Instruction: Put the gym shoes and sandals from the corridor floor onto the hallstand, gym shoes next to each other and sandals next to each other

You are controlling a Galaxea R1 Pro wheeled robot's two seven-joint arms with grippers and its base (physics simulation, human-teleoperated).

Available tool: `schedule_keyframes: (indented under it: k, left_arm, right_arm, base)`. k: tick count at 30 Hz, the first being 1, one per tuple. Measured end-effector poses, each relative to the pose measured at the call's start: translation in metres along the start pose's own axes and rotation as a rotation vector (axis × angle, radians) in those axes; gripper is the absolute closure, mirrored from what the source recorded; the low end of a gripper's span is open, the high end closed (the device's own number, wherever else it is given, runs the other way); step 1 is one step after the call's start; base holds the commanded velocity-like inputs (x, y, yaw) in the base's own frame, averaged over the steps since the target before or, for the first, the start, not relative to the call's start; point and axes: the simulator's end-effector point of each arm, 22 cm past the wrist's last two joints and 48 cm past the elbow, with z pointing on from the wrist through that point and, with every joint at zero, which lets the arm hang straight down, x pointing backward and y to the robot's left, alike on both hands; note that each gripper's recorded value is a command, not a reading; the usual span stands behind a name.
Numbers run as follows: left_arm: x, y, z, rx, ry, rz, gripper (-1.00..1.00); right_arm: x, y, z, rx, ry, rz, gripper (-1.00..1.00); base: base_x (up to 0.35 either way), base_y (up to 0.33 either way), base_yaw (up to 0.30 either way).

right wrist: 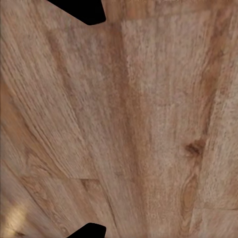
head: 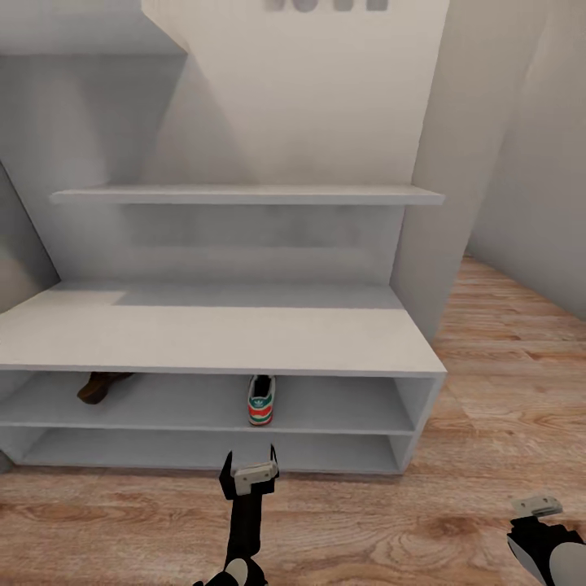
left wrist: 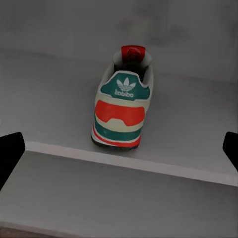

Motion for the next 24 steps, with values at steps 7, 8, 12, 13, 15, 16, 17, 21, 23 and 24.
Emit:
schedule_keyframes:
  k: [7,8,12,13,15,16,17,21,23,24]
  left_arm:
    - [0.000,0.000,0.000,-0.001,0.000,0.000,-1.00]
    - [0.000,0.000,0.000,-0.001,0.000,0.000,-1.00]
    - [0.000,0.000,0.000,-0.001,0.000,0.000,-1.00]
    - [0.000,0.000,0.000,-0.001,0.001,0.000,-1.00]
    - [0.000,0.000,0.000,-0.001,0.000,0.000,-1.00]
    - [0.000,0.000,0.000,-0.001,0.000,0.000,-1.00]
    - [0.005,0.003,-0.003,-0.006,0.010,0.001,-1.00]
    - [0.017,0.005,-0.014,-0.009,0.034,0.006,-1.00]
    - [0.017,0.005,-0.014,-0.008,0.035,0.006,-1.00]
    - [0.017,0.005,-0.014,-0.008,0.035,0.006,-1.00]
  right_arm:
    - [-0.001,0.001,0.000,-0.002,-0.005,0.000,-1.00]
    - [-0.001,0.001,0.000,-0.002,-0.005,0.000,-1.00]
    - [-0.004,0.002,0.000,-0.002,-0.017,0.003,-1.00]
    - [-0.006,0.002,0.000,-0.003,-0.026,0.006,-1.00]
    - [-0.009,0.002,-0.001,-0.003,-0.038,0.009,-1.00]
    - [-0.011,0.002,-0.001,-0.003,-0.050,0.013,-1.00]
    - [-0.017,-0.005,0.000,0.007,-0.063,0.018,-1.00]
    - [-0.021,-0.008,0.000,0.010,-0.072,0.024,-1.00]
    - [-0.021,-0.008,0.000,0.010,-0.072,0.024,-1.00]
    - [-0.021,-0.008,0.000,0.010,-0.072,0.024,-1.00]
  base:
    - [-0.007,0.000,0.000]
    - [-0.004,0.000,0.000]
    - [-0.003,0.000,0.000]
    - [-0.002,0.000,0.000]
    - [-0.001,0.000,0.000]
    - [0.000,0.000,0.000]
    - [0.000,0.000,0.000]
    - [0.000,0.000,0.000]
    - [0.000,0.000,0.000]
    - [0.000,0.000,0.000]
